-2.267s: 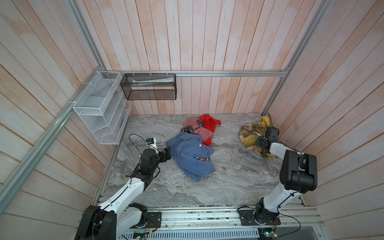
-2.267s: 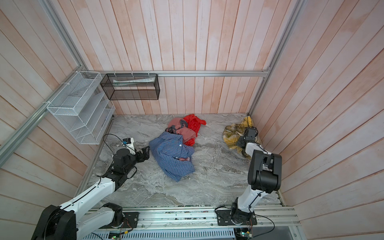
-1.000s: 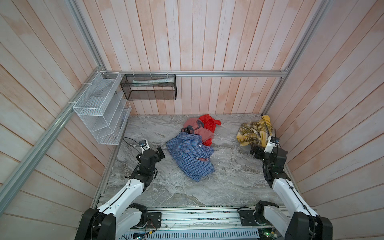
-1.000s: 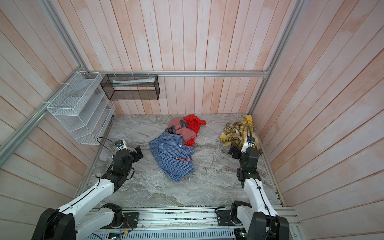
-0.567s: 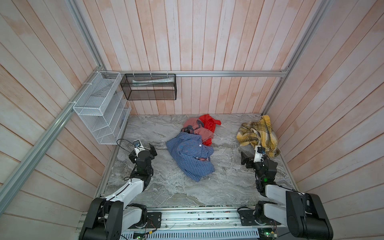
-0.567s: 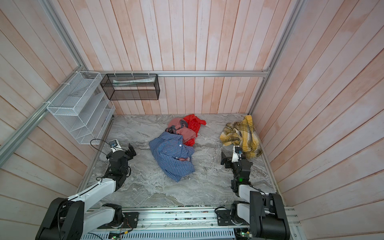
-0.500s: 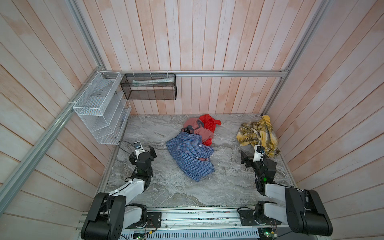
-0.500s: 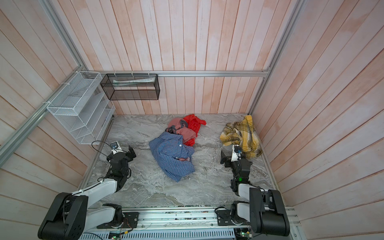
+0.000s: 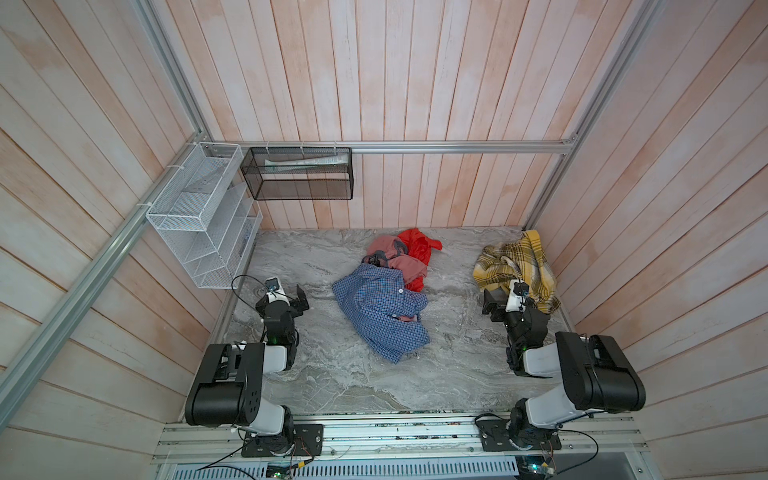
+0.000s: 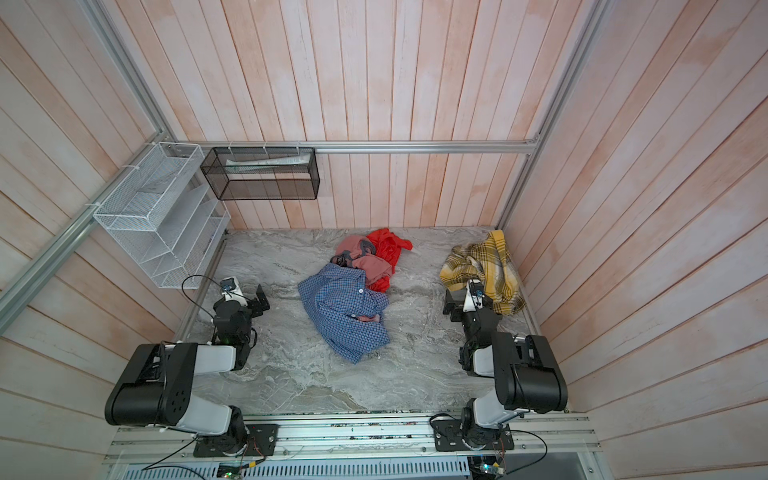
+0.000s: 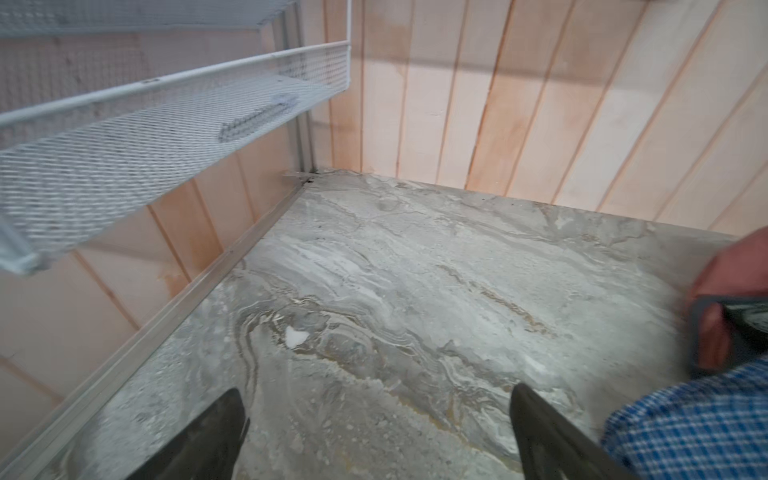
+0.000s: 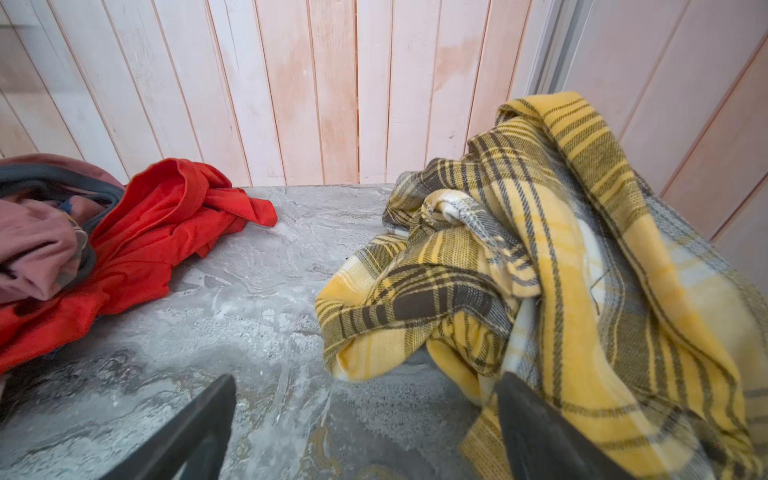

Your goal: Pick out a specific cloth from the pile

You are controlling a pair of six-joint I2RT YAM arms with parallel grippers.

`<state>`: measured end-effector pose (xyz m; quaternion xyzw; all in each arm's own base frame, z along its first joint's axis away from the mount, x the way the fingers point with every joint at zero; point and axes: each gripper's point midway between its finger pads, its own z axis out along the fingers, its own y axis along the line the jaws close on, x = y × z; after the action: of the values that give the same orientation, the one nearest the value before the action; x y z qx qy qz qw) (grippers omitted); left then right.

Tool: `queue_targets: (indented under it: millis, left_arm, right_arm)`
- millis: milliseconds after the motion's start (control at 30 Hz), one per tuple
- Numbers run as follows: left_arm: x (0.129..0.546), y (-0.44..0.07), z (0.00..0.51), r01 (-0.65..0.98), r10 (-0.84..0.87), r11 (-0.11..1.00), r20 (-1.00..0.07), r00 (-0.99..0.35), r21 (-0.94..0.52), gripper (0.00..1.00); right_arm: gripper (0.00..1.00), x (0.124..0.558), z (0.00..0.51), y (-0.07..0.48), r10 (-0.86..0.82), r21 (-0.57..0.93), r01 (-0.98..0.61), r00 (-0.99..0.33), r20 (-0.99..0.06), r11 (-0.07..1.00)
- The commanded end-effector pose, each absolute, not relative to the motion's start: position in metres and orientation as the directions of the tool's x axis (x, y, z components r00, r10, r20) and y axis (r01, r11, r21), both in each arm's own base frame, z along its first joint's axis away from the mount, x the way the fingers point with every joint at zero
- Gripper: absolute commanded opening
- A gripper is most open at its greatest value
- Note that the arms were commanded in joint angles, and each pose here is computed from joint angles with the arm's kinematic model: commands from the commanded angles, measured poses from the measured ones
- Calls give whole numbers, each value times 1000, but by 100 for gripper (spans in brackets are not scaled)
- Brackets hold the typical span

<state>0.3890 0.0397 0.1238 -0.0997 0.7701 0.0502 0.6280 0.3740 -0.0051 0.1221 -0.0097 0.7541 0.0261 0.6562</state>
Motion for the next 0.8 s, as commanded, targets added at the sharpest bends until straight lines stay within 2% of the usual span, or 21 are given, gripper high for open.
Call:
queue_targets:
  millis: [0, 767]
  left_arm:
    - [388, 16, 130, -61, -47, 997, -990, -133, -39, 100]
    - [390, 14, 127, -64, -35, 998, -987, -154, -25, 100]
  right_arm:
    - [98, 378, 124, -8, 24, 29, -33, -148, -989, 999]
    - [98, 378, 124, -8, 21, 26, -34, -149, -989, 999]
